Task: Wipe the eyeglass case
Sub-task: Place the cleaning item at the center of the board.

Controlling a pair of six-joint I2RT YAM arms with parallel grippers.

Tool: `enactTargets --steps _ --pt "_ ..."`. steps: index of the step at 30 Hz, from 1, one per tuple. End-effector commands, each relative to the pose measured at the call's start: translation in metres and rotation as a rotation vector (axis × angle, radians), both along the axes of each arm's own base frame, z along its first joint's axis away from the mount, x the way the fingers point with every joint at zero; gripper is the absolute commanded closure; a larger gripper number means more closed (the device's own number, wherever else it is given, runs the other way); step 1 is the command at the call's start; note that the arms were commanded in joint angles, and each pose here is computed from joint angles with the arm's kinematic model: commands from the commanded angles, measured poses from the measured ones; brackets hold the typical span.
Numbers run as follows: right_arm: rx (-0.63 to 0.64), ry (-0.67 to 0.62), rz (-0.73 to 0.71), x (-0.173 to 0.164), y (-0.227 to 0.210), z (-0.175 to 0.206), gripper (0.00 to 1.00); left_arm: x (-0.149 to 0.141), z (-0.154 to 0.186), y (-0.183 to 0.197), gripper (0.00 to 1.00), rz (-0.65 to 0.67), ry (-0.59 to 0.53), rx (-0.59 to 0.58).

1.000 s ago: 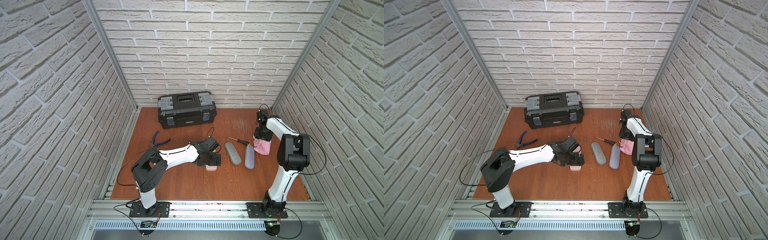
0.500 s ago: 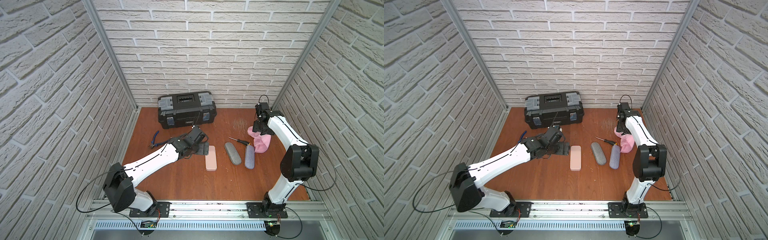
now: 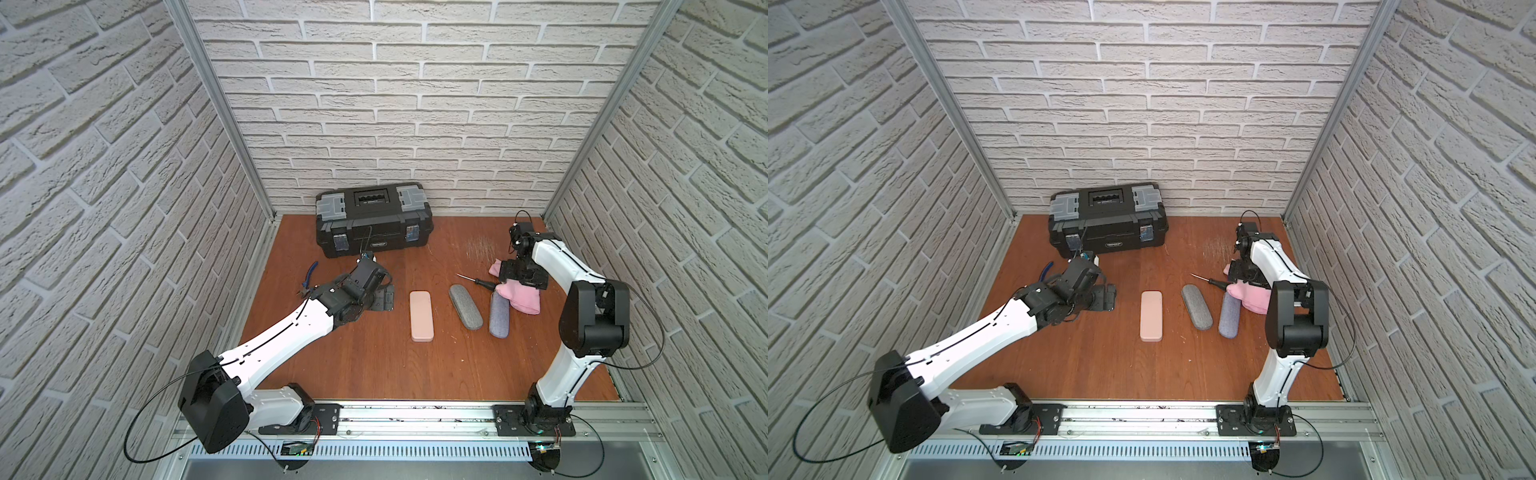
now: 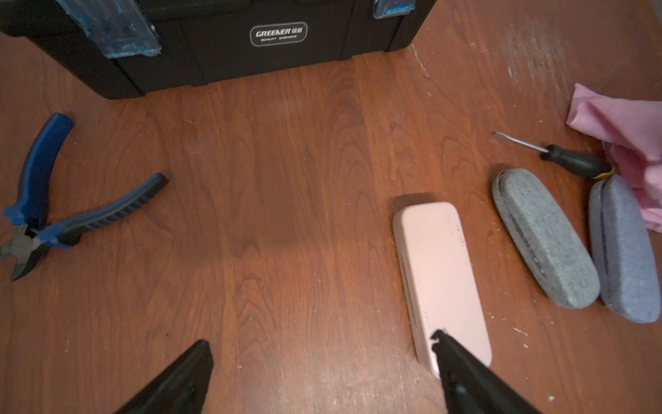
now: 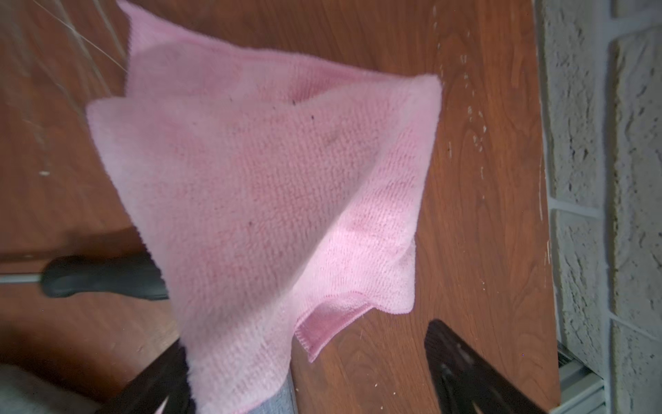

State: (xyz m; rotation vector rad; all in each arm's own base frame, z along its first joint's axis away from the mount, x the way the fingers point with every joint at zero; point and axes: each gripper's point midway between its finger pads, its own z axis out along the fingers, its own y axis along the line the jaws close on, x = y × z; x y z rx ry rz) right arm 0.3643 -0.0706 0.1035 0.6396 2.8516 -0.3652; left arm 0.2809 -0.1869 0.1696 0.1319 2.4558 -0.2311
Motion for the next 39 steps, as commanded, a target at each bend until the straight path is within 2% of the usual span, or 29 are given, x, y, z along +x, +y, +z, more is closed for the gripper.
enactTargets --steps 1,3,5,9,11,14,18,21,24,26,29,31,35,39 --pt "0.123 -0.146 0.050 0.018 0.020 0.031 0.07 0.011 0.012 0.014 0.02 0.043 -0.084 -0.020" --pt "0.202 -0.180 0.043 0.019 0.032 0.030 0.07 0.013 0.010 0.023 0.02 0.063 -0.089 -0.014" --pt "0.347 -0.223 0.043 0.021 0.051 0.020 0.10 0.015 0.011 0.029 0.02 0.077 -0.096 -0.012" --pt "0.462 -0.169 0.024 0.008 0.068 0.005 0.12 0.015 0.017 0.031 0.02 0.073 -0.114 -0.019" --pt "0.457 -0.108 0.012 -0.009 0.071 -0.007 0.16 0.016 0.019 0.031 0.02 0.071 -0.123 -0.024" --pt "0.338 -0.048 -0.017 -0.037 0.059 -0.016 0.16 0.018 0.020 0.026 0.02 0.063 -0.128 -0.042" --pt "0.402 -0.027 0.080 -0.054 0.089 -0.011 0.17 0.024 0.020 -0.001 0.02 0.002 -0.132 -0.113" --pt "0.423 0.013 0.151 -0.063 0.112 -0.006 0.18 0.032 0.028 -0.048 0.03 -0.122 -0.152 -0.168" --pt "0.426 -0.025 0.144 -0.056 0.113 -0.004 0.21 0.034 0.036 -0.121 0.05 -0.292 -0.163 -0.237" --pt "0.423 -0.017 0.137 -0.049 0.108 -0.005 0.22 0.032 0.028 -0.179 0.07 -0.405 -0.124 -0.309" --pt "0.433 -0.043 0.101 -0.036 0.099 -0.004 0.25 0.025 0.014 -0.247 0.08 -0.524 -0.091 -0.382" --pt "0.457 -0.073 0.070 -0.027 0.093 0.000 0.25 0.026 0.004 -0.270 0.09 -0.553 -0.065 -0.411" --pt "0.468 -0.125 0.019 -0.012 0.079 0.008 0.27 0.039 0.007 -0.302 0.09 -0.575 -0.075 -0.545" --pt "0.499 -0.149 0.013 -0.001 0.078 0.015 0.28 0.040 -0.008 -0.333 0.12 -0.635 -0.010 -0.585"
